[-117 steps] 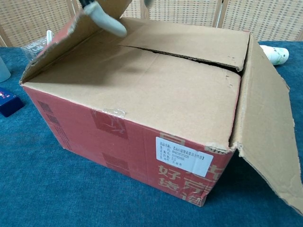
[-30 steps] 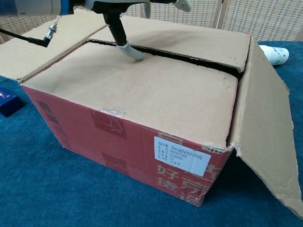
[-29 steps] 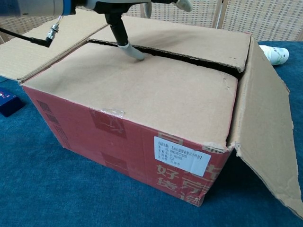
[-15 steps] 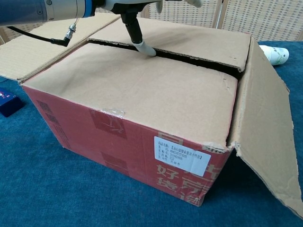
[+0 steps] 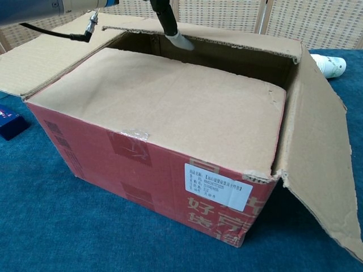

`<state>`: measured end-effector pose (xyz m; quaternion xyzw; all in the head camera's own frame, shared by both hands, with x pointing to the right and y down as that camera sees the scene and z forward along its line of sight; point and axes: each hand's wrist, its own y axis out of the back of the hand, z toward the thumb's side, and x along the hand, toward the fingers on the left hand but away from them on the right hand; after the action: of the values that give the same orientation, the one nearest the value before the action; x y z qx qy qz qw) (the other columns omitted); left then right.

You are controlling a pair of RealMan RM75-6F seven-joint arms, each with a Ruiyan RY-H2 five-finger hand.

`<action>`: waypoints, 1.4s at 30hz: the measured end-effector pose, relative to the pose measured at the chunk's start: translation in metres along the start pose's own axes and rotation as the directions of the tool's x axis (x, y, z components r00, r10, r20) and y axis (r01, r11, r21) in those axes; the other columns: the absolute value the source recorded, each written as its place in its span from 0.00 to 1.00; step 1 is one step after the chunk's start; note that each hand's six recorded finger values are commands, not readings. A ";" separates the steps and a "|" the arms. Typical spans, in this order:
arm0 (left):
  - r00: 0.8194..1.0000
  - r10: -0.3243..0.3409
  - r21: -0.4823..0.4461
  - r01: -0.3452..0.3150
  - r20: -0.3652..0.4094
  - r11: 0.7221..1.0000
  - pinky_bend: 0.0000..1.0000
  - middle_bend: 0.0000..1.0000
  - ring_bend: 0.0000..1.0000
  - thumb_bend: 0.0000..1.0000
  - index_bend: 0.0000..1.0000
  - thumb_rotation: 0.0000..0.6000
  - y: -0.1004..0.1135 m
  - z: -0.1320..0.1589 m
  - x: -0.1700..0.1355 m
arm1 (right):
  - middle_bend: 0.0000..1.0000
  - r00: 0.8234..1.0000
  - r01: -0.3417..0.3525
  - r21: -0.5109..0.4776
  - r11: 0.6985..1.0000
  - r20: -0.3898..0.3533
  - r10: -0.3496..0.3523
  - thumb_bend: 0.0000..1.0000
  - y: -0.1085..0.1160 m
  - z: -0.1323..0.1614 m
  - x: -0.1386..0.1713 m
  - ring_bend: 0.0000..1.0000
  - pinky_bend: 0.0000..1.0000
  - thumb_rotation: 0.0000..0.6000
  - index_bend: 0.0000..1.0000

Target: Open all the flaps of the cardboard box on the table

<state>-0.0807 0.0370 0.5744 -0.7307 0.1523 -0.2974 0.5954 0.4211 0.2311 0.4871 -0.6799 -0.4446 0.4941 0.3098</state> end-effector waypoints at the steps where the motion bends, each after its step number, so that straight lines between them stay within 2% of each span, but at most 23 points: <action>1: 1.000 0.007 0.004 -0.007 -0.002 1.000 0.26 0.00 0.00 0.48 0.00 1.00 0.002 -0.001 0.002 | 0.00 1.000 -0.001 -0.001 1.000 0.000 0.001 0.24 0.000 0.000 0.000 0.00 0.00 1.00 0.00; 13: 0.994 0.113 0.071 -0.111 -0.014 0.991 0.25 0.00 0.00 0.48 0.00 1.00 0.032 -0.009 0.019 | 0.00 1.000 -0.009 -0.005 1.000 0.006 0.009 0.24 -0.001 -0.002 -0.001 0.00 0.00 1.00 0.00; 21: 0.985 0.168 0.080 -0.164 -0.049 0.983 0.25 0.00 0.00 0.48 0.00 1.00 0.048 -0.018 0.041 | 0.00 1.000 -0.016 -0.024 1.000 0.010 0.017 0.24 -0.001 -0.003 -0.002 0.00 0.00 1.00 0.00; 27: 0.971 0.227 0.108 -0.218 -0.074 0.970 0.22 0.00 0.00 0.48 0.00 1.00 0.062 -0.025 0.059 | 0.00 1.000 -0.014 -0.042 0.999 0.014 0.014 0.24 0.001 -0.005 -0.002 0.00 0.00 1.00 0.00; 34: 0.944 0.304 0.157 -0.284 -0.126 0.946 0.21 0.00 0.00 0.48 0.00 1.00 0.081 -0.033 0.092 | 0.00 1.000 -0.016 -0.069 0.997 0.018 0.017 0.24 0.004 -0.009 -0.003 0.00 0.00 1.00 0.00; 42: 0.935 0.329 0.191 -0.302 -0.133 0.934 0.21 0.00 0.00 0.48 0.00 1.00 0.088 -0.025 0.120 | 0.00 1.000 -0.022 -0.065 0.998 0.015 0.023 0.25 0.003 -0.009 -0.002 0.00 0.00 1.00 0.00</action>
<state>0.0082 -0.0732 0.5233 -0.6172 0.2905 -0.2682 0.6803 0.4302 0.2286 0.4879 -0.6904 -0.4552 0.4884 0.2786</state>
